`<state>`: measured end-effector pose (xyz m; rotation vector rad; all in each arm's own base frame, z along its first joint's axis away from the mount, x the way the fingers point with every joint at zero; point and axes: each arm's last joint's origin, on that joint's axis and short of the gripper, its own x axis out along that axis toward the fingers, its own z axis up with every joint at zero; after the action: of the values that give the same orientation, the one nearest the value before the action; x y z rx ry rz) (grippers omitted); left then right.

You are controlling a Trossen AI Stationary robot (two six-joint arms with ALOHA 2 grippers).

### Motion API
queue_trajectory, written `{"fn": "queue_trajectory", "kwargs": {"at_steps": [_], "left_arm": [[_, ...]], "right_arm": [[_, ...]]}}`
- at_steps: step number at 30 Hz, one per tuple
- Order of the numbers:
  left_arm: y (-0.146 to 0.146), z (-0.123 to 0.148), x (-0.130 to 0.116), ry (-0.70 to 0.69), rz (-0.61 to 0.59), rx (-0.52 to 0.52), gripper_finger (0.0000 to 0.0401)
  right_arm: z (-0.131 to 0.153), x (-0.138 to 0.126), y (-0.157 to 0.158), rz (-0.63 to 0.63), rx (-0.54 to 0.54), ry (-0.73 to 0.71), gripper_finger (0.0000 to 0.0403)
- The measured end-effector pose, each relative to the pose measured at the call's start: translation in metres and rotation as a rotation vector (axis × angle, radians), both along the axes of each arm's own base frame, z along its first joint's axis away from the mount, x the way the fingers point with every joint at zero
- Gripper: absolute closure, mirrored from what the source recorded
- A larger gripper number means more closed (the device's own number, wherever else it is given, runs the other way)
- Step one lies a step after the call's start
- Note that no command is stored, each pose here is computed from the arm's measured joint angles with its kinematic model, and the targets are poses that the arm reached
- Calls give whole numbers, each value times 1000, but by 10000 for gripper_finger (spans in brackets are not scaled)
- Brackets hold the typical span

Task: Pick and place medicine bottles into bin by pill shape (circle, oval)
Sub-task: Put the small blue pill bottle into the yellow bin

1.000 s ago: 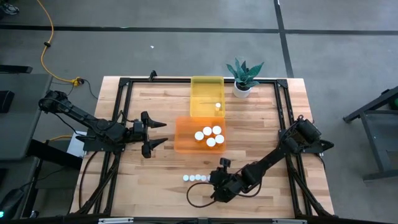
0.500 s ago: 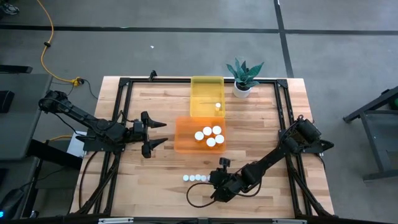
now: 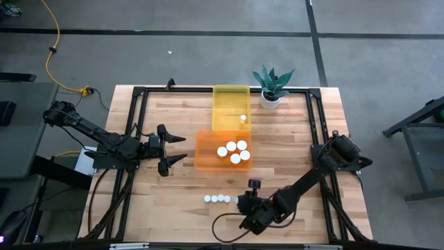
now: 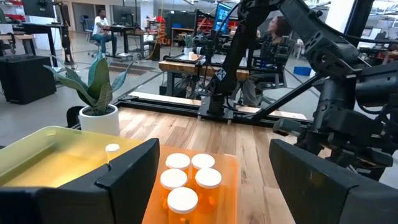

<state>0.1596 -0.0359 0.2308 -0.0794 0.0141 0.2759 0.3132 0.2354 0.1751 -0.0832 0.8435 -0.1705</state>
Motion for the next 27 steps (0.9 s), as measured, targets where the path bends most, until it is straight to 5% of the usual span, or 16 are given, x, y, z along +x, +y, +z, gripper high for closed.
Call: {"fn": "queue_trajectory", "kwargs": {"at_steps": [5, 17, 27], "left_arm": [[0, 0, 0, 0, 0, 0, 110], [0, 0, 0, 0, -5, 0, 110], [0, 0, 0, -1, -8, -5, 110]], "right_arm": [[3, -8, -1, -14, -21, 29, 308], [69, -42, -24, -33, -22, -118, 308], [84, -18, -109, -183, -83, -159, 308]]}}
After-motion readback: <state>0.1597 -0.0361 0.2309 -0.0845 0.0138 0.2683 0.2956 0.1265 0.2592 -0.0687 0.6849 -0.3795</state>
